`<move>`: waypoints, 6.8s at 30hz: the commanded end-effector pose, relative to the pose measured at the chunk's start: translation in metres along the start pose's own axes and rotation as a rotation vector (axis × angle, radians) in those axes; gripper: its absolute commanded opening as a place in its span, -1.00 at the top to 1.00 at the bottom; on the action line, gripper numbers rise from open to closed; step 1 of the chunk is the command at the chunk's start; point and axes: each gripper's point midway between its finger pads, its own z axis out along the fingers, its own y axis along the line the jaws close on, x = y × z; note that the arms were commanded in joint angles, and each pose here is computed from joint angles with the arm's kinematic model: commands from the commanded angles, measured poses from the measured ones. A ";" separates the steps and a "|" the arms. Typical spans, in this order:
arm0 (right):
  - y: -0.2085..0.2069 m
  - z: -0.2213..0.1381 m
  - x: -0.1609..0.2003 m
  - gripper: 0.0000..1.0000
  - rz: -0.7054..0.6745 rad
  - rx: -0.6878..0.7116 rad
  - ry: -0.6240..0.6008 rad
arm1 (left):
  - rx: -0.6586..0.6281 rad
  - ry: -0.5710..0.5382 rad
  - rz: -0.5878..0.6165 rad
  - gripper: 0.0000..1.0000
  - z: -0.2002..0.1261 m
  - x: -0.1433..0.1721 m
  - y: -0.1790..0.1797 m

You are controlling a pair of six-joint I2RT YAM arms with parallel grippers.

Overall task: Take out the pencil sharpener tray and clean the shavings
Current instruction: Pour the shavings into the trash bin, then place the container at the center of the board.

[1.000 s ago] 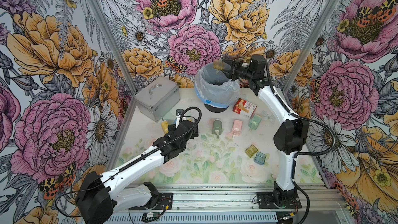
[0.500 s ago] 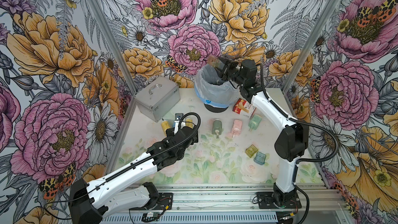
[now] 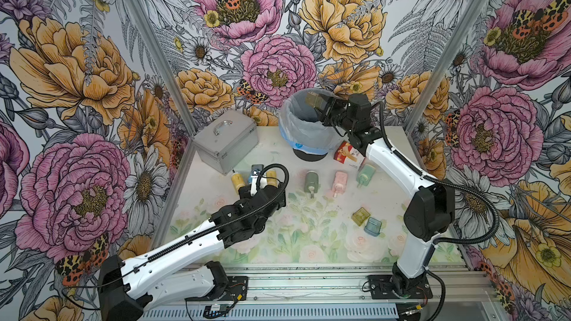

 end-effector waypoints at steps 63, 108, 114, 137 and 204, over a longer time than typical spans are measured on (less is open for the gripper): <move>0.013 -0.063 0.026 0.73 -1.239 0.151 0.186 | 0.194 -0.067 0.135 -0.97 0.058 0.015 -0.053; -0.074 -0.174 -0.032 0.74 -1.512 0.320 -0.058 | 0.402 -0.077 0.048 -0.97 0.095 0.028 -0.086; -0.108 -0.194 -0.051 0.76 -1.483 0.395 -0.084 | 0.423 -0.066 0.058 -0.97 0.102 0.028 -0.097; -0.193 -0.306 -0.128 0.75 -1.316 0.759 -0.381 | 0.517 -0.010 0.072 -0.97 0.130 0.031 -0.147; -0.320 -0.388 -0.173 -0.03 -0.949 1.064 -0.474 | 0.268 0.201 0.079 -0.97 0.194 0.097 -0.151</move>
